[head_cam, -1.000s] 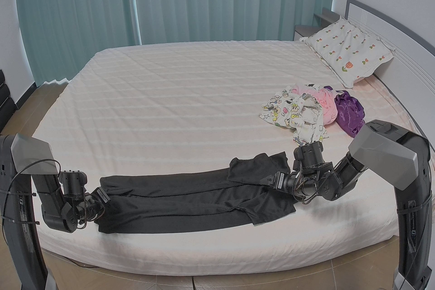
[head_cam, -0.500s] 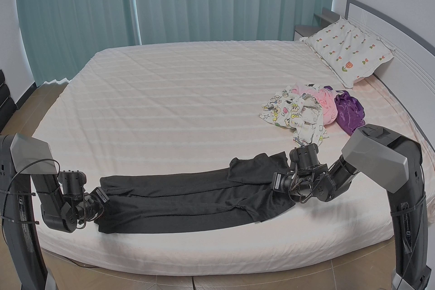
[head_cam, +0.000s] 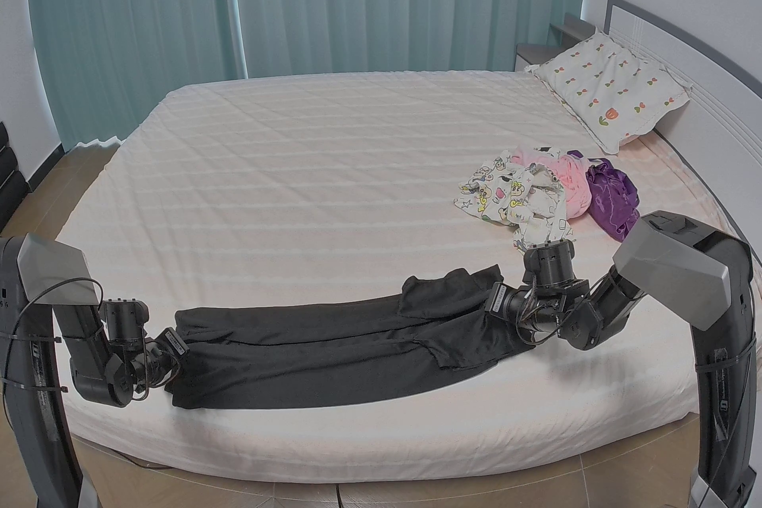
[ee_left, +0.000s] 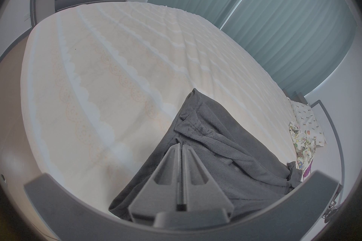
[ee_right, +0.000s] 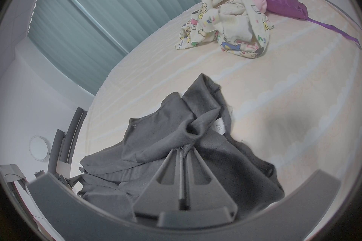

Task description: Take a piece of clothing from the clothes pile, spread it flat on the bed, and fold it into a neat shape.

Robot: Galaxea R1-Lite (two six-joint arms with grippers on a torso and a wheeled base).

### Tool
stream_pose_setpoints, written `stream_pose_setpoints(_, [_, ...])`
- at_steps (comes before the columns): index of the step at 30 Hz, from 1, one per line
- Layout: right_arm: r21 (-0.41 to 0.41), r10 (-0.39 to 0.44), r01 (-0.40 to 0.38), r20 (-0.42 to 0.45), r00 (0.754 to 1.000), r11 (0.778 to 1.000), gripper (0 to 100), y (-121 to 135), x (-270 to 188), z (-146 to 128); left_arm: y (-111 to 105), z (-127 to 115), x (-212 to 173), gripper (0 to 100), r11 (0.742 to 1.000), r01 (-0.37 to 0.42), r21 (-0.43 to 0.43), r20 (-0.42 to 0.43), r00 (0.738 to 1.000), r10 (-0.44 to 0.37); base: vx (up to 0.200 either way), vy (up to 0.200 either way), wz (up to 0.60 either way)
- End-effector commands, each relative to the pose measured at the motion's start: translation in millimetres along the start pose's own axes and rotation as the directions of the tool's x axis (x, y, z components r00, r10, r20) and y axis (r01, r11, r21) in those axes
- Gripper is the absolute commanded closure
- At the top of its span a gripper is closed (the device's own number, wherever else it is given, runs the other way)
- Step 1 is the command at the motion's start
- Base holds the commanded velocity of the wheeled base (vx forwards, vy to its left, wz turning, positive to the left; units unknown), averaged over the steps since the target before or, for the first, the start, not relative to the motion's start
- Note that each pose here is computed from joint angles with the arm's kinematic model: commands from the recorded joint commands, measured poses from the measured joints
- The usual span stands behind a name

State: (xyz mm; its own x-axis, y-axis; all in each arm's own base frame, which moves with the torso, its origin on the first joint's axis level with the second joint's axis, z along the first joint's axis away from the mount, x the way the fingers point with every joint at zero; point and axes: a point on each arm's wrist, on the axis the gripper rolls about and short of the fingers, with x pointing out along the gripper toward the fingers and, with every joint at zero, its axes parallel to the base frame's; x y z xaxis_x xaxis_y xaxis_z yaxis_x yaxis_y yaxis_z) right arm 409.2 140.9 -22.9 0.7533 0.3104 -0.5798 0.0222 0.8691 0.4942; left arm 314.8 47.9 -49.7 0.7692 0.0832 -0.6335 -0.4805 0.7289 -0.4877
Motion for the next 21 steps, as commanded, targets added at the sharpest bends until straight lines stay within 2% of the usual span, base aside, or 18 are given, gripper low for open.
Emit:
stream_pose_setpoints(1, [0.010, -0.001, 0.001, 0.010, 1.000, 1.000, 100, -1.9, -4.2, 3.2, 2.5, 0.7, -0.1, 100, 1.000, -0.007, -0.007, 0.001, 1.000, 0.007, 0.000, 0.000, 0.00])
stream_pose_setpoints(21, [0.051, 0.005, -0.005, 0.015, 1.000, 0.999, 100, -8.3, 7.1, -5.0, 6.6, 5.1, 0.7, 100, 1.000, -0.015, -0.019, 0.013, 1.000, 0.015, 0.000, 0.000, 0.00])
